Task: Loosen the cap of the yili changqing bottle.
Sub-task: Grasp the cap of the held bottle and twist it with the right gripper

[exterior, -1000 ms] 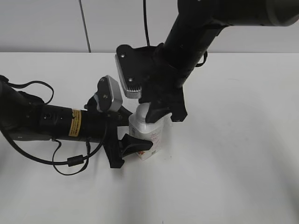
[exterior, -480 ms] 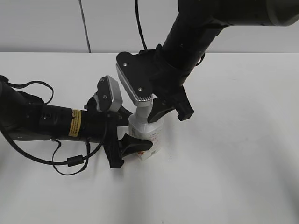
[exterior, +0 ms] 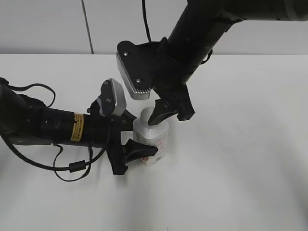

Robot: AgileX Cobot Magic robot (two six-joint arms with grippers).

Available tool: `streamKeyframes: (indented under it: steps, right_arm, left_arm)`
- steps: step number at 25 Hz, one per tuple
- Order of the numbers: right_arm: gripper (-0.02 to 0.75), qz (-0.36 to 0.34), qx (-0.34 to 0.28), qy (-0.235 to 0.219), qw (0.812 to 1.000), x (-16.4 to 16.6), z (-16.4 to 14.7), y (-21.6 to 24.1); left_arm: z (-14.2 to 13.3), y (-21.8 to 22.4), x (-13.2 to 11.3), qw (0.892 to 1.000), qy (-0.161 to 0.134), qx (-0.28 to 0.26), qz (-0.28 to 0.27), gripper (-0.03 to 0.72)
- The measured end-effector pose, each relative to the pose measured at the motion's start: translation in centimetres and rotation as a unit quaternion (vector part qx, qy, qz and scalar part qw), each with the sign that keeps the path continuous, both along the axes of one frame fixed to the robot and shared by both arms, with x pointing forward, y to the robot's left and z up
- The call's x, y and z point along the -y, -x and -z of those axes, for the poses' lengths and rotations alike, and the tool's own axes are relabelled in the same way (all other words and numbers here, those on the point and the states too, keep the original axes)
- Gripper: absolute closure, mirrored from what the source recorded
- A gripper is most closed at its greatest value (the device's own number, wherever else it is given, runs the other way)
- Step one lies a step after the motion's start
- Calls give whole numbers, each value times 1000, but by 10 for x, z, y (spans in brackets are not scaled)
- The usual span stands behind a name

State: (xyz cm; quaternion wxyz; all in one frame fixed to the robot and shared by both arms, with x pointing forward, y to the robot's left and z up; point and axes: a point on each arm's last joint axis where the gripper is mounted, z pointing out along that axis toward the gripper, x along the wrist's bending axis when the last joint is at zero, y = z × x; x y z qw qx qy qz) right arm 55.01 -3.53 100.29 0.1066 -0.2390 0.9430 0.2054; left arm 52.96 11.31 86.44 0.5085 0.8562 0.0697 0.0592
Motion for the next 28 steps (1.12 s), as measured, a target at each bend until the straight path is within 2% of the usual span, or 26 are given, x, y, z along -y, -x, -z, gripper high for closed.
streamKeyframes:
  steps: [2, 5, 9, 10, 13, 15, 19, 28]
  right_arm:
    - [188, 31, -21, -4, 999, 2, -7, 4]
    - [186, 116, -77, -8, 990, 5, -13, 9]
    - [188, 292, -159, -17, 943, 7, -15, 10]
    - [190, 337, -174, -24, 925, 7, -15, 9]
    - [195, 417, -194, -48, 887, 6, -16, 5]
    - [197, 445, -203, -57, 870, 5, -16, 4]
    - [199, 461, -211, -53, 860, 5, -11, 3]
    - [202, 457, -203, -25, 866, 6, 1, 0]
  left_arm:
    - [0, 0, 0, 1000, 0, 0, 0, 249]
    - [0, 0, 0, 1000, 0, 0, 0, 249]
    - [0, 0, 0, 1000, 0, 0, 1, 249]
    - [0, 0, 0, 1000, 0, 0, 1, 249]
    - [0, 0, 0, 1000, 0, 0, 1, 249]
    - [0, 0, 0, 1000, 0, 0, 1, 249]
    - [0, 0, 0, 1000, 0, 0, 1, 249]
    - [0, 0, 0, 1000, 0, 0, 1, 249]
